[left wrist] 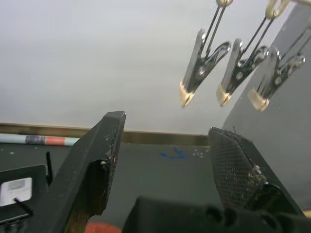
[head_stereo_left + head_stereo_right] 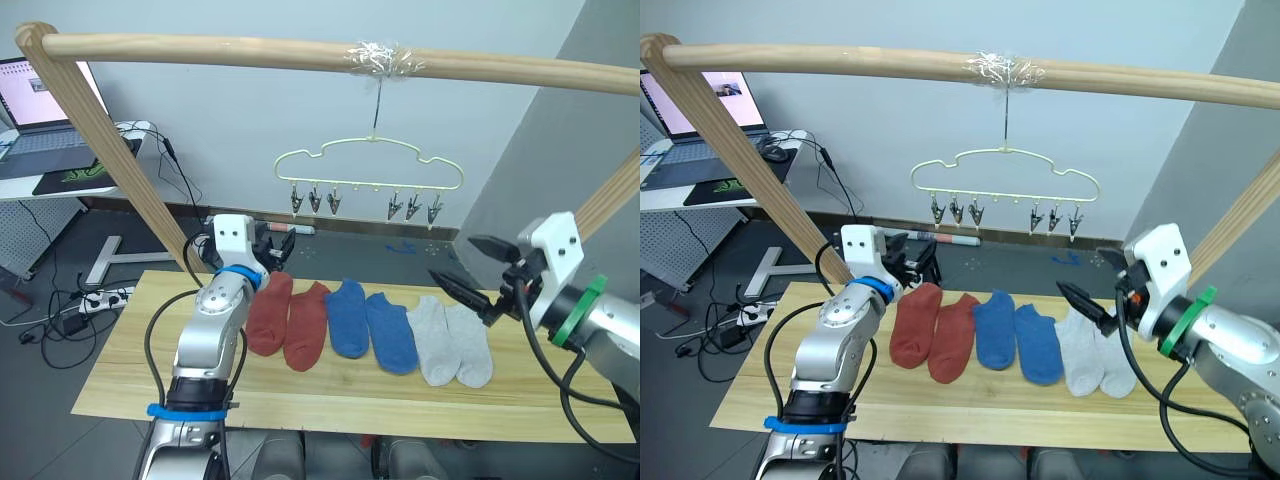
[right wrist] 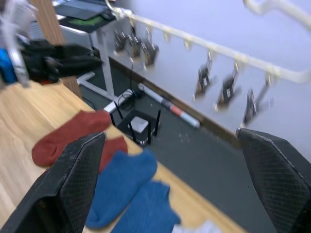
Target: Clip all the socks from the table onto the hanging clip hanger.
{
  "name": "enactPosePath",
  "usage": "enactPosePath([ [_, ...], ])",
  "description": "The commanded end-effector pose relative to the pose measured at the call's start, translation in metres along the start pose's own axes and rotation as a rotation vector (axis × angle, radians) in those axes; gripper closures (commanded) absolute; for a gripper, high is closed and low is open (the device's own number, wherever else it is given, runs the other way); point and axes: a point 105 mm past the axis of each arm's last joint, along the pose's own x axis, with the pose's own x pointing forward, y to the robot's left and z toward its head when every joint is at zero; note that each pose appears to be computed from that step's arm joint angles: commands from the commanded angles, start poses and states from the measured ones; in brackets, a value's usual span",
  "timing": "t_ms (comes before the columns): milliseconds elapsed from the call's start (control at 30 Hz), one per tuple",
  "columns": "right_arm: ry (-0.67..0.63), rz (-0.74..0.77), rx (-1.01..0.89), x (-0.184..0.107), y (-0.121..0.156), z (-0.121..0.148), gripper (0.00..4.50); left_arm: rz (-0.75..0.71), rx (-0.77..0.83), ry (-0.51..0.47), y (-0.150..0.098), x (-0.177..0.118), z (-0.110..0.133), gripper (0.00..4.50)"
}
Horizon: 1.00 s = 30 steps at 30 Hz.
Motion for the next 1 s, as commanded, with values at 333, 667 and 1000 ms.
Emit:
enactPosePath([
  [333, -0.043, 0.049, -0.092, 0.007, 0.021, 0.03, 0.0, -0.01, 0.014, -0.101, -0.012, 0.029, 0.02, 1.45],
  [667, -0.025, 0.038, -0.069, 0.005, 0.026, 0.025, 0.0, 0.02, -0.009, -0.171, -0.013, 0.044, 0.045, 1.45],
  [1000, -0.027, 0.03, -0.06, 0.005, 0.028, 0.024, 0.0, 0.029, 0.001, -0.187, -0.01, 0.046, 0.053, 1.45],
])
